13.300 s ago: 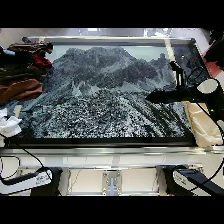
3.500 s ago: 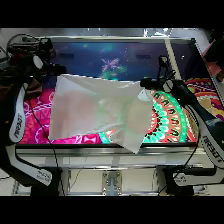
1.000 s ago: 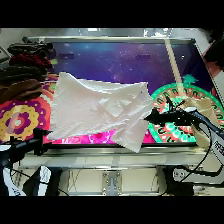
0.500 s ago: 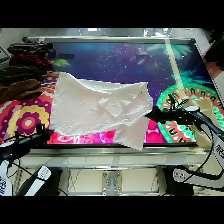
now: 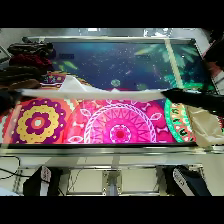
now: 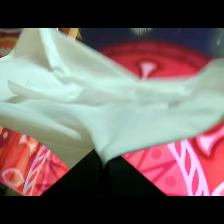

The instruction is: Fold the shirts.

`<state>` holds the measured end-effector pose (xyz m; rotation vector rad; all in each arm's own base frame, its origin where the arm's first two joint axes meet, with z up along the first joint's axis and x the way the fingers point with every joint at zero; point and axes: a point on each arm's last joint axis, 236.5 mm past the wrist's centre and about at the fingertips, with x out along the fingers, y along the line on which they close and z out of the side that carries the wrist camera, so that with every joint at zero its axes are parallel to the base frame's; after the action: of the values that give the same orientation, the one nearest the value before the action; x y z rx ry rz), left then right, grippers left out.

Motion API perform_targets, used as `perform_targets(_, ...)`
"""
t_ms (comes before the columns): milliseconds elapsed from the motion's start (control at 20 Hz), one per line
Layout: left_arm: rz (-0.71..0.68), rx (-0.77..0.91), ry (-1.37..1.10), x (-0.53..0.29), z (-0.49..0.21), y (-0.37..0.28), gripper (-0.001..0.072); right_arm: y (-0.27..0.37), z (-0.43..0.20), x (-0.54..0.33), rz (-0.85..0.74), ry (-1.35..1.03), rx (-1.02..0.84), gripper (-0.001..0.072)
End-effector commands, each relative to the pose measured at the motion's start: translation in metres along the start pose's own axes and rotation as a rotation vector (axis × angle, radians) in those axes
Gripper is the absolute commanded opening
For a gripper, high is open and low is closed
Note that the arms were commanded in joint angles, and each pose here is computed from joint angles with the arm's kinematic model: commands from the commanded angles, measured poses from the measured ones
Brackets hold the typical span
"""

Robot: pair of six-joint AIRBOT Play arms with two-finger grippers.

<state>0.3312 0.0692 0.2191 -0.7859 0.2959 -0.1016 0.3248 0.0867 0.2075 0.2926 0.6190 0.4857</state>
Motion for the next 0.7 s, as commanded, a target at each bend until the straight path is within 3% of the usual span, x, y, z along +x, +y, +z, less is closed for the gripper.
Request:
perform_targets(0, -0.084, 0.383, -0.291, -0.071, 0.082, -0.143, 0.0011, 0.092, 0.071, -0.132, -0.091, -0.358, -0.258, 0.0017)
perform_targets(150, -0.041, 0.608, -0.299, -0.101, 0.100, -0.202, 0.0011, 0.144, 0.109, -0.208, -0.139, -0.567, -0.402, 0.0016)
perform_targets(250, 0.029, 0.681, -0.309, -0.113, 0.114, -0.214, 0.0011, 0.146, 0.121, -0.216, -0.155, -0.583, -0.391, 0.0015)
perform_targets(500, -0.022, 0.526, 0.021, -0.055, 0.079, -0.161, 0.0010, 0.070, 0.121, -0.123, -0.143, -0.304, -0.222, 0.0015)
perform_targets(650, 0.044, 0.468, 0.365, 0.038, -0.002, -0.079, 0.0010, 0.003, 0.097, -0.023, -0.102, -0.062, -0.102, 0.0016)
